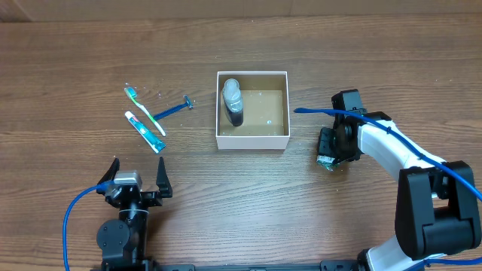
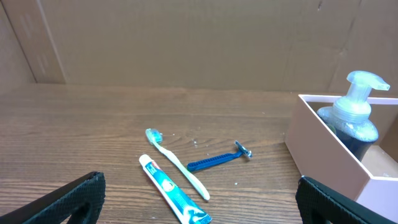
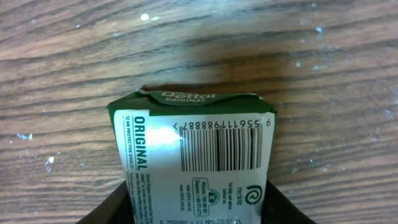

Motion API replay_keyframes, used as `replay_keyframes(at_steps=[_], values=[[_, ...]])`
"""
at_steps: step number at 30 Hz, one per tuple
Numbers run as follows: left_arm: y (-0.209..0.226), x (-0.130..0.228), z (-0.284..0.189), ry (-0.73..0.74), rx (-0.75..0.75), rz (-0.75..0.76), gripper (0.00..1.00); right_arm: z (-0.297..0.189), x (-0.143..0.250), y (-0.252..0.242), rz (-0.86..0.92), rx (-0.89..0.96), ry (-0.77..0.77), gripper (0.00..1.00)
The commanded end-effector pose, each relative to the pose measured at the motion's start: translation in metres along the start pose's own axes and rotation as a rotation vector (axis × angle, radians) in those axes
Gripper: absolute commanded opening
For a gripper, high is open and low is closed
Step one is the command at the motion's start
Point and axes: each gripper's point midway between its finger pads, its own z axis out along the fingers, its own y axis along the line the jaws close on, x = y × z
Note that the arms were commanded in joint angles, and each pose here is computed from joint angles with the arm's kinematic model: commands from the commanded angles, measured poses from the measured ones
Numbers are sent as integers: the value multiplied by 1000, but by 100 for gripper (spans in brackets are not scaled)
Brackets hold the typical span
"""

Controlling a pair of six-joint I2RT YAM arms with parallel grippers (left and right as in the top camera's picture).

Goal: Pack container
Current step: 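Lower the right gripper onto the green soap bar and grasp it, then carry the soap bar with the right gripper into the box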

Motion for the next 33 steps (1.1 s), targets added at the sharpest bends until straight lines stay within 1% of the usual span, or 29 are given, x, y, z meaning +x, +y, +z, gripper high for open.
replay_keyframes(at_steps=[1,3,5,9,11,13,16,20,22,23,28,30,33], values=[[1,0,0,-4,-7,-17,100,3,-4,1,1,4,7,35],[1,0,0,-4,-7,-17,100,-13,-17,6,-1,-6,-21,35],[1,0,0,-4,-7,-17,100,-39,-36,13,-7,-21,-70,35],[1,0,0,-4,-7,-17,100,-128,-86,34,-19,-86,-239,35],[1,0,0,-4,-7,-17,100,-181,-105,56,-43,-176,-343,34],[1,0,0,-4,-7,-17,100,-219,-115,78,-78,-281,-419,34],[1,0,0,-4,-7,-17,100,-258,-123,119,-156,-455,-511,34],[1,0,0,-4,-7,-16,100,-257,-121,153,-213,-517,-520,34],[1,0,0,-4,-7,-17,100,-245,-116,178,-259,-535,-502,34],[1,0,0,-4,-7,-17,100,-231,-113,192,-271,-520,-483,34],[1,0,0,-4,-7,-17,100,-182,-111,208,-240,-432,-416,34],[1,0,0,-4,-7,-17,100,-164,-110,210,-228,-404,-388,33],[1,0,0,-4,-7,-17,100,-138,-111,203,-166,-344,-344,33]])
